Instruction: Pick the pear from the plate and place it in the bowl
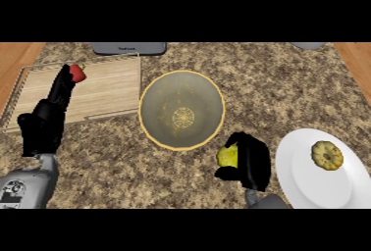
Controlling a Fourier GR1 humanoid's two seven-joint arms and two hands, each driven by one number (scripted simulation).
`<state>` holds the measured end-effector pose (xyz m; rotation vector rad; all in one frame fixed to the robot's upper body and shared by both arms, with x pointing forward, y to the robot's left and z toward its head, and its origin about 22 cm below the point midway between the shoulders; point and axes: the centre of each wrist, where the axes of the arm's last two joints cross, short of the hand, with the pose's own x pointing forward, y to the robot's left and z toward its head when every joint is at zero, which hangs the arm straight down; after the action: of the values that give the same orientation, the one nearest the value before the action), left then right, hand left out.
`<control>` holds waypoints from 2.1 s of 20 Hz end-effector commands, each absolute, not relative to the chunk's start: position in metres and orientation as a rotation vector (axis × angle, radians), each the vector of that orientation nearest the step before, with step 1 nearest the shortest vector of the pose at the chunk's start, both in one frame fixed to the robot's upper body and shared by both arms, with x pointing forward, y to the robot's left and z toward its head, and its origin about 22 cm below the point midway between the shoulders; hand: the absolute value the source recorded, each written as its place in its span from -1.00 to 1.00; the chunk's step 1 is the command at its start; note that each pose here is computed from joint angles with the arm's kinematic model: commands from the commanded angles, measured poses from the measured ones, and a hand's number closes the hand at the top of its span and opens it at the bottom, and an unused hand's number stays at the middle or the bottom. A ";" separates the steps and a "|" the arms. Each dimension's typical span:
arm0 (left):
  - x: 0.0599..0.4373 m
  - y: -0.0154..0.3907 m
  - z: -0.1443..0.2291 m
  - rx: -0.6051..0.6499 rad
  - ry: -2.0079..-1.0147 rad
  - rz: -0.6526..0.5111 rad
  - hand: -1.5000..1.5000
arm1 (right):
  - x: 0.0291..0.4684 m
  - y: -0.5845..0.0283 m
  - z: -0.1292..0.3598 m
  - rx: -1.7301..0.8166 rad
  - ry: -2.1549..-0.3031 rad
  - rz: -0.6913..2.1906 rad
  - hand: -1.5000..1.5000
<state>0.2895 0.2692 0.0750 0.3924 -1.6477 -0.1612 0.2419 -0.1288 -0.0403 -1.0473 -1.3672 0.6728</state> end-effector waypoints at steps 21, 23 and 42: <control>0.299 0.248 0.081 0.345 -1.661 -0.221 0.00 | 0.075 0.006 0.031 -0.241 -1.680 1.096 1.00; 0.297 0.256 0.078 0.355 -1.641 -0.220 0.00 | 0.070 0.005 0.051 -0.242 -1.744 1.000 1.00; 0.300 0.252 0.080 0.364 -1.655 -0.173 0.00 | 0.139 0.005 0.083 -0.558 -1.803 0.551 1.00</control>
<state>0.2981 0.2568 0.0783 0.3722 -1.6543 -0.1859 0.1034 -0.0002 0.0316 -0.6189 -1.8653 0.8651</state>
